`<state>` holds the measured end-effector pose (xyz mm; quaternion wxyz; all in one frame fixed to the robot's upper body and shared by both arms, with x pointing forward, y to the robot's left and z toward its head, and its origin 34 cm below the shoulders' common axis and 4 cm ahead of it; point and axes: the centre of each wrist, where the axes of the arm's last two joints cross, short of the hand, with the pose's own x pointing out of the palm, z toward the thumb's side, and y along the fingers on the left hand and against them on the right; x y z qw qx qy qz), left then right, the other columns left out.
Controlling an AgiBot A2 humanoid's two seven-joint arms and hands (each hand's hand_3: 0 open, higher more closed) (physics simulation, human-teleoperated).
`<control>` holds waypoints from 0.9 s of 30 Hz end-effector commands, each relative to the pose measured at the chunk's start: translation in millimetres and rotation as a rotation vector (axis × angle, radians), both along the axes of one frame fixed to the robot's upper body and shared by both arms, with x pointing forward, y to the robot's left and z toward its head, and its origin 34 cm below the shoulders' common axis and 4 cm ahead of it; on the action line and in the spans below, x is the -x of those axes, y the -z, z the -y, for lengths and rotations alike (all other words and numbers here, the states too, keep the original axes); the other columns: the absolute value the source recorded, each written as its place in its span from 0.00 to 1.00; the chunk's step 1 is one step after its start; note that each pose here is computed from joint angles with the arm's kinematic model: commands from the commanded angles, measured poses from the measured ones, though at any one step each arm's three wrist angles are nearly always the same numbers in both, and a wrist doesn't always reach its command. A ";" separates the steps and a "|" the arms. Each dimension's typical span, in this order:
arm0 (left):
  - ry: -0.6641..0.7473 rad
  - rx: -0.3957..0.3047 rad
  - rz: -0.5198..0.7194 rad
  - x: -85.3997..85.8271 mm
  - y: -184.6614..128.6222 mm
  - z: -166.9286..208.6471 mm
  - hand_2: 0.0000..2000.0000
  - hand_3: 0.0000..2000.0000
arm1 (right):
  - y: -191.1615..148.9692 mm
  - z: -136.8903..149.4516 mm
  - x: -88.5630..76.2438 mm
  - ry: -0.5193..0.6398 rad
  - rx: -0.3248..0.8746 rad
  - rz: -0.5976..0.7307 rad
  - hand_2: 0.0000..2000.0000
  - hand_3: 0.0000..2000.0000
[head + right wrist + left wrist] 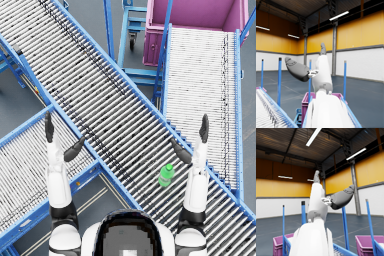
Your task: Pick up the oil and place it on the left assembly line, put the cola on the right, and keep Sprite still
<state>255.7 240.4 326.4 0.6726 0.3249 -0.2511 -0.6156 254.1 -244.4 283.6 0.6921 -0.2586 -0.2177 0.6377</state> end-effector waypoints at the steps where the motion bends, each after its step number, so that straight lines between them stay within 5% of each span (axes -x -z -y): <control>1: -0.002 0.002 -0.006 -1.2 1.1 -0.7 0.00 0.00 | 0.9 0.2 -0.3 0.001 -0.001 -0.004 0.00 0.00; 27: 0.001 0.011 0.002 -0.2 -0.1 0.4 0.00 0.00 | 1.2 1.1 0.0 0.007 -0.017 -0.002 0.00 0.00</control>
